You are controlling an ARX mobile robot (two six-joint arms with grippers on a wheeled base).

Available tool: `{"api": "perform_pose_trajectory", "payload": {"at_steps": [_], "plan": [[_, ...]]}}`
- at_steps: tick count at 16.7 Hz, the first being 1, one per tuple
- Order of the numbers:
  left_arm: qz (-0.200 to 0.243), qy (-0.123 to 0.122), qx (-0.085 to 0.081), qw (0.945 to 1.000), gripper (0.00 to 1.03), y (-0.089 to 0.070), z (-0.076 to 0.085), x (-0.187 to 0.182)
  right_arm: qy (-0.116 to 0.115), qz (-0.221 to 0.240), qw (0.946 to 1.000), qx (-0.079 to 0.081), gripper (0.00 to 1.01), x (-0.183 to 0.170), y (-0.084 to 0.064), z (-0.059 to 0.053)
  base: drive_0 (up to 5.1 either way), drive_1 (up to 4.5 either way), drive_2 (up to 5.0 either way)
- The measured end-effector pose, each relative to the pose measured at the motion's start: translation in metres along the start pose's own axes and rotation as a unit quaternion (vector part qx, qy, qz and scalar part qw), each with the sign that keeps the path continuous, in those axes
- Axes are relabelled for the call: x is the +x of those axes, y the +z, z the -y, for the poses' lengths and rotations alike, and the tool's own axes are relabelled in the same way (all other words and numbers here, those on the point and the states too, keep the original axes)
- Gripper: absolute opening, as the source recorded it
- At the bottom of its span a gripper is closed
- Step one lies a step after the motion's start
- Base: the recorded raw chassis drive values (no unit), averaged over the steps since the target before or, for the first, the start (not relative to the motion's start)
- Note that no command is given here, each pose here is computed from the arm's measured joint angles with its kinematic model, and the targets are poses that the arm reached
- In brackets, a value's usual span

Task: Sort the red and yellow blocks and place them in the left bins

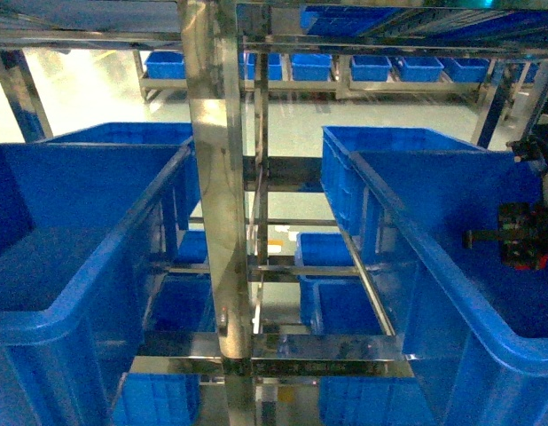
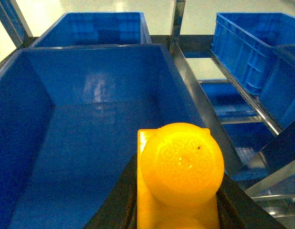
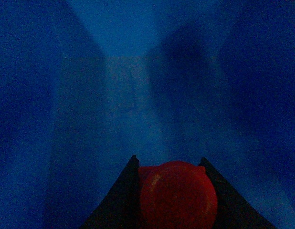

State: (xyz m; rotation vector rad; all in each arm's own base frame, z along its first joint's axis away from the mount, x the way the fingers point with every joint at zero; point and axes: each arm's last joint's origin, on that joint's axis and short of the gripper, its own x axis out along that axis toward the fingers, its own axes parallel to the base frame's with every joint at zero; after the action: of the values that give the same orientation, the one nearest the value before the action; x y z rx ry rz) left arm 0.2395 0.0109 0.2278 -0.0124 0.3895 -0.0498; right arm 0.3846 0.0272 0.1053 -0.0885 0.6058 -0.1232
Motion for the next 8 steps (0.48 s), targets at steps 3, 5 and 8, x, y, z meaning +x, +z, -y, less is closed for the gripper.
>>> {"api": "perform_pose_trajectory", "payload": {"at_steps": [3, 5, 8], "plan": [[0.000, 0.000, 0.000, 1.0000, 0.27, 0.000, 0.000, 0.000, -0.010, 0.003, 0.9999, -0.003, 0.28, 0.003, 0.005, -0.004, 0.0, 0.00, 0.0], [0.000, 0.000, 0.000, 1.0000, 0.27, 0.000, 0.000, 0.000, -0.020, 0.004, 0.9998, -0.003, 0.28, 0.007, 0.002, -0.005, 0.0, 0.00, 0.0], [0.000, 0.000, 0.000, 1.0000, 0.27, 0.000, 0.000, 0.000, -0.002, 0.034, 0.9994, 0.002, 0.42, 0.004, 0.001, -0.010, 0.0, 0.00, 0.0]]}}
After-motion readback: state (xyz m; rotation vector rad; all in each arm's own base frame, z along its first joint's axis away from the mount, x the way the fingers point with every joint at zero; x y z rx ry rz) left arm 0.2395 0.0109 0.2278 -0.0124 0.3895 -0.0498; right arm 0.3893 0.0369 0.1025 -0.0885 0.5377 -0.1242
